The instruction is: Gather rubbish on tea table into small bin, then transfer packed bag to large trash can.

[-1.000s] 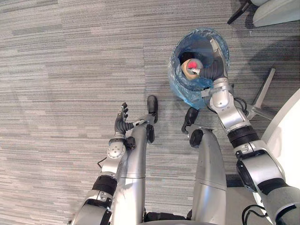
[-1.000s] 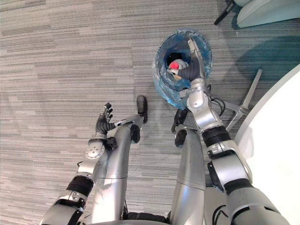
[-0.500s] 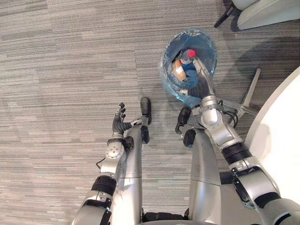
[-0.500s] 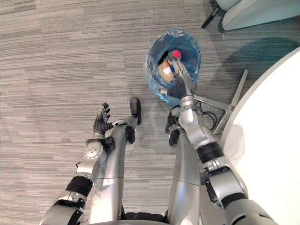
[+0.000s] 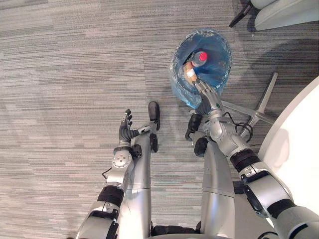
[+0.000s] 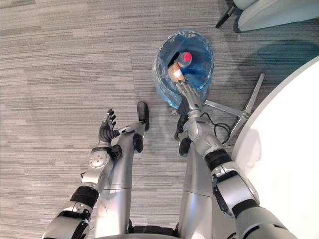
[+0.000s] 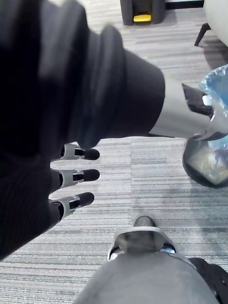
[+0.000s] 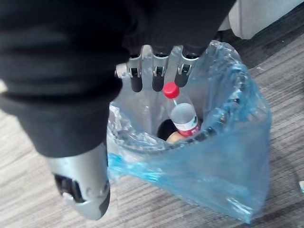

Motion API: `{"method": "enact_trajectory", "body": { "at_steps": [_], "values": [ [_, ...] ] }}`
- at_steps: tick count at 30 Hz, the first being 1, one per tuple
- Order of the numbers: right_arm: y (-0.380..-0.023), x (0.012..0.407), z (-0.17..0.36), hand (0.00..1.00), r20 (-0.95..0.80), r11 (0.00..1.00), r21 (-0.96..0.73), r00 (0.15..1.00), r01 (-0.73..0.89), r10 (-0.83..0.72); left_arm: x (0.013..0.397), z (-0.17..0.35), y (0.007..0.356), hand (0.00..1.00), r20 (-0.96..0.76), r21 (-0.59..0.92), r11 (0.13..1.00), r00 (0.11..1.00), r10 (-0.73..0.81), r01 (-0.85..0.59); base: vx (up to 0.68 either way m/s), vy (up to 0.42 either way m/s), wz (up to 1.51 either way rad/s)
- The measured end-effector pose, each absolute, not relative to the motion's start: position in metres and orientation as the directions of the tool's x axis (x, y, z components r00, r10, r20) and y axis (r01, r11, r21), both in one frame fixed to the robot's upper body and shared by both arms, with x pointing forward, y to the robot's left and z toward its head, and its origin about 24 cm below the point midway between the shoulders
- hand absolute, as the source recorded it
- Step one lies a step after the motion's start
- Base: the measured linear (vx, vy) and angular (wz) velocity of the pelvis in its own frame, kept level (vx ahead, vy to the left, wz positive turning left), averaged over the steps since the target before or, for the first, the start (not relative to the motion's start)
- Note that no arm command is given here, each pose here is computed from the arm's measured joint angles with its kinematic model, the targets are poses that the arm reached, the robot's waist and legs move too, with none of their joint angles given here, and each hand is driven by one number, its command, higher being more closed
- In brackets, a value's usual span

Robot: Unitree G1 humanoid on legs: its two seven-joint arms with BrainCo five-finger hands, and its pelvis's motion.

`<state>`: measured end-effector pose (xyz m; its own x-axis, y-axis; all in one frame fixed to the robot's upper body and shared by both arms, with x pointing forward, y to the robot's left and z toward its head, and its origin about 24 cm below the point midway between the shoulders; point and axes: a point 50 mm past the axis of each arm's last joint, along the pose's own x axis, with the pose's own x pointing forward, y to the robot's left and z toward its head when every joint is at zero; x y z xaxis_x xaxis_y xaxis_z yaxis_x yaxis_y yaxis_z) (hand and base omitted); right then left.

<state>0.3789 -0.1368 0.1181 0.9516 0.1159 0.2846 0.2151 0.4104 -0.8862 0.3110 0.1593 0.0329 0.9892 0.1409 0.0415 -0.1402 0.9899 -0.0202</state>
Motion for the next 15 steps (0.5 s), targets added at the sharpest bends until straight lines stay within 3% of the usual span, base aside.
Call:
{"method": "enact_trajectory", "body": {
  "at_steps": [12, 13, 15],
  "values": [
    [-0.152, 0.396, 0.124, 0.00, 0.226, 0.350, -0.914, 0.974, 0.206, 0.018, 0.318, 0.046, 0.160, 0.00, 0.088, -0.053, 0.988, 0.985, 0.147, -0.143, -0.03, -0.014, 0.06],
    [-0.152, 0.396, 0.123, 1.00, 0.222, 0.348, -0.915, 0.975, 0.202, 0.019, 0.318, 0.047, 0.160, 0.00, 0.092, -0.054, 0.988, 0.985, 0.147, -0.142, -0.04, -0.012, 0.13],
    [-0.151, 0.397, 0.124, 1.00, 0.224, 0.343, -0.917, 0.974, 0.202, 0.025, 0.319, 0.049, 0.161, 0.00, 0.100, -0.060, 0.987, 0.983, 0.154, -0.148, -0.04, -0.003, 0.05]
  ]
}}
